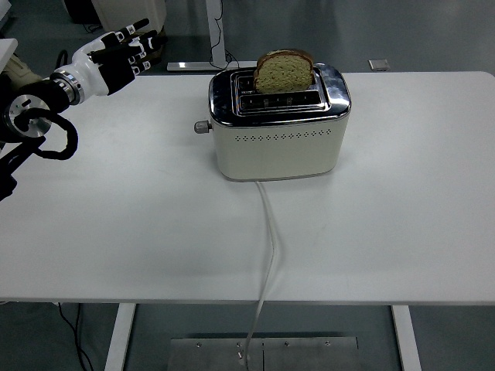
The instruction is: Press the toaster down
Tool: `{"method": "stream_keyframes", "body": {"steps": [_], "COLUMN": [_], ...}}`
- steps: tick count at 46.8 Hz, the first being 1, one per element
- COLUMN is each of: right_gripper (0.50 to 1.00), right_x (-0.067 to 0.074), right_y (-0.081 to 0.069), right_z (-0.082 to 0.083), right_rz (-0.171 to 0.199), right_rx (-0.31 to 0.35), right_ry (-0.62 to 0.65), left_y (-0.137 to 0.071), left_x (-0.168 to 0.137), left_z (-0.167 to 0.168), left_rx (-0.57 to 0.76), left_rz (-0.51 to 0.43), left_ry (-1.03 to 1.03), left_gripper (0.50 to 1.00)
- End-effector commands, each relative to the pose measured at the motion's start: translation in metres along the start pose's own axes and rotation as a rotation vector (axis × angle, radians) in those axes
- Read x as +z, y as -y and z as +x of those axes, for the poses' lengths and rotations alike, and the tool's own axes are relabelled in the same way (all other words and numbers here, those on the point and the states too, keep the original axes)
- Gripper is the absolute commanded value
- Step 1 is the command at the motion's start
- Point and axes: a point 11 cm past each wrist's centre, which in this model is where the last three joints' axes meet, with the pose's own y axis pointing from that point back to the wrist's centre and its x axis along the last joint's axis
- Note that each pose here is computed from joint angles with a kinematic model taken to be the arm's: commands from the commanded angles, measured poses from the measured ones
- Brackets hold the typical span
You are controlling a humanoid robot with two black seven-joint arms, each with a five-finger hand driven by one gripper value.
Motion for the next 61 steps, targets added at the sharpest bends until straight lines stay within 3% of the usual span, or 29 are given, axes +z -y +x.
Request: {"method": "stream_keyframes", "body": {"steps": [1, 17, 37, 47, 61], "right_gripper": [1.000, 1.000, 1.000, 1.000, 0.998], "right_x": [0.000, 0.000, -0.001, -0.001, -0.001], "right_y": [0.000, 0.000, 0.000, 0.000, 0.000], "right_z": [0.000, 0.000, 0.000, 0.000, 0.000], "right_rz": [0.000, 0.000, 0.001, 0.002, 0.001], "right_rx": [-0.001, -0.001, 0.000, -0.001, 0.000], "right_ry": [0.000, 0.000, -0.001, 0.000, -0.001], "left_y": [0.002, -0.028, -0.049, -0.047, -0.033], "left_x": [0.004, 0.024, 0.005, 0.004, -0.014], "left_z": [-0.012, -0.034, -0.026, -0.031, -0.054], "left_rx": [-0.023, -0.104, -0.215, -0.260, -0.331], "left_rz": [0.029, 0.196, 0.478, 0.521, 0.540], "left_ry": [0.087, 0.489, 0.914, 1.104, 1.170], "left_gripper": [1.000, 1.000, 1.000, 1.000, 1.000]}}
